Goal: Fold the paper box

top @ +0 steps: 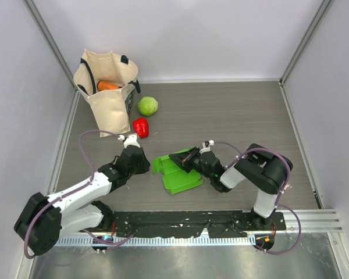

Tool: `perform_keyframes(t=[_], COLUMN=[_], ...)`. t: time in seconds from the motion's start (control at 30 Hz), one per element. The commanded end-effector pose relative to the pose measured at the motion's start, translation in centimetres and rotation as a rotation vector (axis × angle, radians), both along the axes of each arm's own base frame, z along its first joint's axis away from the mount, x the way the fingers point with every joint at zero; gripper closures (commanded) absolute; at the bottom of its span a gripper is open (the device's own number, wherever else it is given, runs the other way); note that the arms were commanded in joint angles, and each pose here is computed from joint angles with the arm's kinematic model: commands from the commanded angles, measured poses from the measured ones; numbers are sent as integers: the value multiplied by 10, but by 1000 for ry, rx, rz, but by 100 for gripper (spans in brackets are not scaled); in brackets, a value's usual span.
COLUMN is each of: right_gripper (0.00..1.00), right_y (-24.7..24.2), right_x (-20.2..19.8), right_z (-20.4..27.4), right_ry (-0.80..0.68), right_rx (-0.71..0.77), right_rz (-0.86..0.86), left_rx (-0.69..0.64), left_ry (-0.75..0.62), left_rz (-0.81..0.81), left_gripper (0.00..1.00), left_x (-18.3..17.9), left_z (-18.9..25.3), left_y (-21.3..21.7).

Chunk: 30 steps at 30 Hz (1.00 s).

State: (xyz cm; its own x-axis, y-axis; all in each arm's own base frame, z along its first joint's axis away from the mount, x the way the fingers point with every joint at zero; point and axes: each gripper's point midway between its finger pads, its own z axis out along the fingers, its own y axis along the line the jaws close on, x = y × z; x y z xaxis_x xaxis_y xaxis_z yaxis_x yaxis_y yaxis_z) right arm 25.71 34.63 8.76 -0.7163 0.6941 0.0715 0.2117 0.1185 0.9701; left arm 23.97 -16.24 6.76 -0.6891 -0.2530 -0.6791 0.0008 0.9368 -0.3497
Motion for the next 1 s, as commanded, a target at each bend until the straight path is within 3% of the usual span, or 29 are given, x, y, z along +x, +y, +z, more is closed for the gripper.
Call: perform_keyframes(t=[0.0, 0.2, 0.47, 0.6, 0.83, 0.97], right_gripper=[99, 98, 98, 98, 98, 98], right_y=[-3, -2, -11, -14, -9, -7], right_x=[0, 4, 5, 5, -4, -10], right_z=[1, 7, 12, 11, 8, 0], right_ry=[-10, -43, -80, -102, -156, -165], right_rx=[-6, -25, -26, -27, -3, -26], right_rz=[-11, -20, -51, -60, -30, -16], left_rx=[-126, -225, -239, -235, -266, -240], left_ry=[-56, -49, -11, -19, -143, -183], left_rz=[-118, -198, -242, -245, -315, -327], left_gripper=[84, 87, 86, 81, 61, 61], left_x=[12, 8, 1, -5, -18, -21], left_z=[15, 22, 15, 9, 16, 15], left_y=[-38, -61, -68, -62, -57, -51])
